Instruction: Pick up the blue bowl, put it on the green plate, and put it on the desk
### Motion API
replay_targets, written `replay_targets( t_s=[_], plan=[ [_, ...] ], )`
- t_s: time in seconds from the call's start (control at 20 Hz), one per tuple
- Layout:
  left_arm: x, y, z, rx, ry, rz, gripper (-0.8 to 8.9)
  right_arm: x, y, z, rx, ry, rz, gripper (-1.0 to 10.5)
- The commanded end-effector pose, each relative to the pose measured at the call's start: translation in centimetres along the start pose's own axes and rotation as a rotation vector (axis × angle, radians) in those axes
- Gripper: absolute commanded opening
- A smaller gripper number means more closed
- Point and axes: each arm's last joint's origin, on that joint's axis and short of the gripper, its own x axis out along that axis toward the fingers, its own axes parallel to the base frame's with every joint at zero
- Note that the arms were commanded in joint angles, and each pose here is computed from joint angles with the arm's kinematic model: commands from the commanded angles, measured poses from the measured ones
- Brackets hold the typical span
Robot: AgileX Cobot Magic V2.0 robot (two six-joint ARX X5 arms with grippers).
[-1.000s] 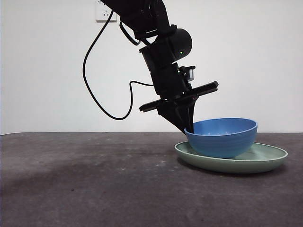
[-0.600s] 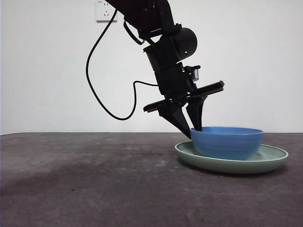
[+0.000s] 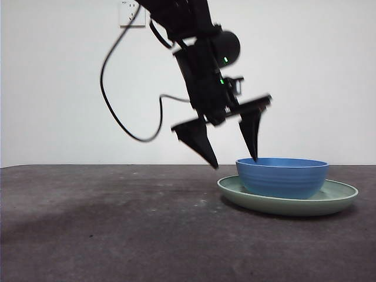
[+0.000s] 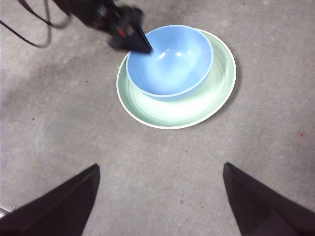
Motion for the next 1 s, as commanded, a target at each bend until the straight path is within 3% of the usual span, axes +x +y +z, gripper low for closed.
replay_targets(
  t_s=[0.05, 0.4, 0.6, 0.8, 1.0],
  plan=[
    [-5.6, -0.3, 1.3, 0.027, -0.128, -0.014, 4.08, -0.3, 0.2, 0.4, -0.001, -0.019, 0.001, 4.0],
    [-20.6, 0.4, 0.4, 0.04, -0.428, -0.011, 4.07, -0.3, 0.2, 0.4, -0.002, -0.02, 0.001, 4.0],
    [-27.3, 0.8, -2.5, 0.07, -0.496, 0.014, 4.07, -0.3, 0.2, 0.4, -0.003, -0.02, 0.001, 4.0],
    [-30.5, 1.2, -6.9, 0.083, -0.531, 0.028, 4.07, -0.3, 0.2, 0.4, -0.003, -0.02, 0.001, 4.0],
    [-28.9, 2.3, -12.9, 0.095, -0.525, -0.032, 4.07, -0.3, 0.1, 0.4, -0.002, -0.02, 0.001, 4.0]
  ],
)
